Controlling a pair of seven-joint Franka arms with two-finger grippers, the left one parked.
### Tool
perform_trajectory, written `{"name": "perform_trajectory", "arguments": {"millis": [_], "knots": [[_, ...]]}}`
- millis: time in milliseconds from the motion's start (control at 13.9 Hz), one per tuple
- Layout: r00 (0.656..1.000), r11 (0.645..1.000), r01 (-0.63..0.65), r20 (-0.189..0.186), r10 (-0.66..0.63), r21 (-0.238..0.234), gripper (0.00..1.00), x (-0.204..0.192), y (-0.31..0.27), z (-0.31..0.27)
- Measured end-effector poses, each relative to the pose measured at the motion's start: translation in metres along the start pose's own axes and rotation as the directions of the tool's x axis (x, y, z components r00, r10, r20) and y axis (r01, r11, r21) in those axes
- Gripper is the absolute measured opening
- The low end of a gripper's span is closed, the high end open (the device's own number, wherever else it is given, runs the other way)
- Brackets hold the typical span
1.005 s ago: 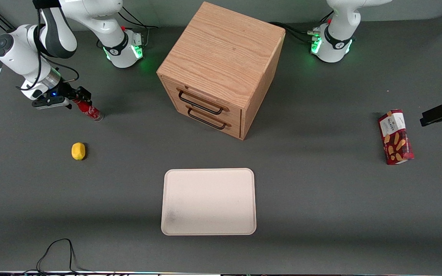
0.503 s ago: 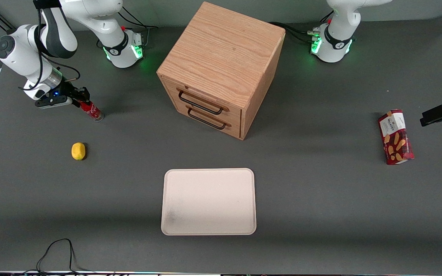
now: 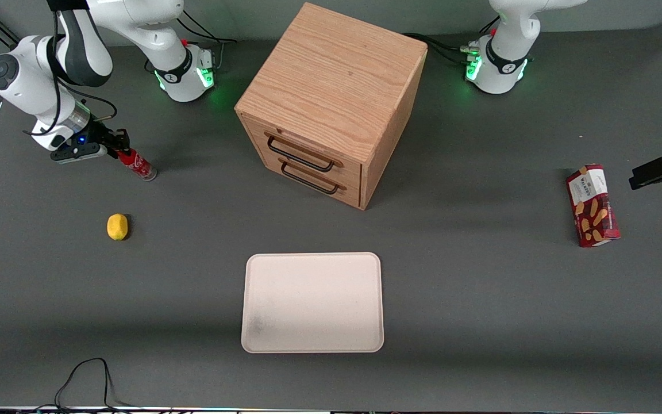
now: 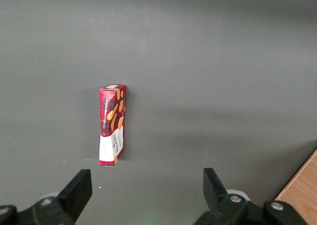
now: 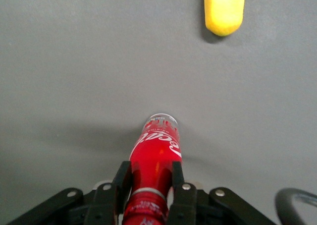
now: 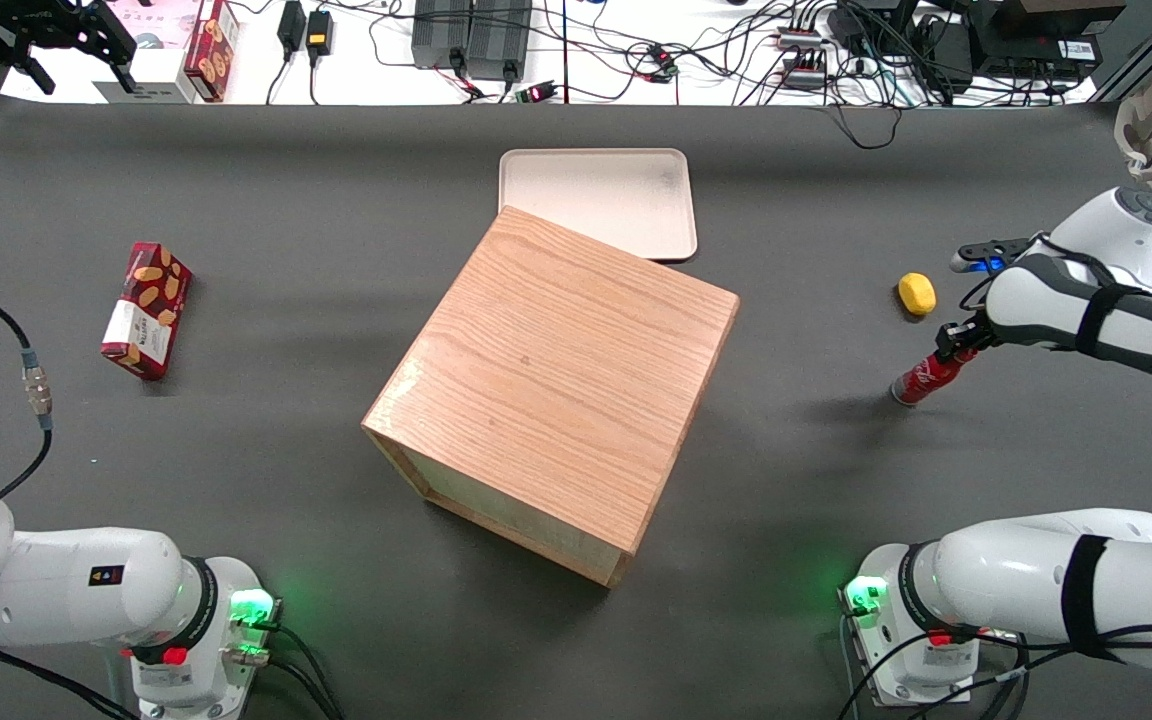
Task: Place coke bottle on tray
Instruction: 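Close the right gripper on the bottle and lift it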
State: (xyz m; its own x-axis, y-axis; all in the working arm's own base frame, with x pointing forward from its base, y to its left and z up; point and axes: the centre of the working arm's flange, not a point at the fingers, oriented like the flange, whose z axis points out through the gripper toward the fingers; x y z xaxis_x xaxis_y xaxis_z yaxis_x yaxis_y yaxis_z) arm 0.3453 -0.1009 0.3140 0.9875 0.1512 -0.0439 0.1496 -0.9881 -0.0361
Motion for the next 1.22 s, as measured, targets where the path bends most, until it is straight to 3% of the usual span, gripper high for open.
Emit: {"name": "perform_trajectory", "arguments": {"millis": [503, 862, 1221], "knots": [[0.999, 0.999, 0.014, 0.053, -0.012, -0.044, 0.37, 0.028, 0.015, -0.110], [0.998, 0.990, 0.057, 0.016, -0.056, -0.128, 0.37, 0.056, -0.010, -0.239], [0.996, 0.991, 0.078, -0.028, -0.081, -0.110, 0.37, 0.085, -0.020, -0.306]]}}
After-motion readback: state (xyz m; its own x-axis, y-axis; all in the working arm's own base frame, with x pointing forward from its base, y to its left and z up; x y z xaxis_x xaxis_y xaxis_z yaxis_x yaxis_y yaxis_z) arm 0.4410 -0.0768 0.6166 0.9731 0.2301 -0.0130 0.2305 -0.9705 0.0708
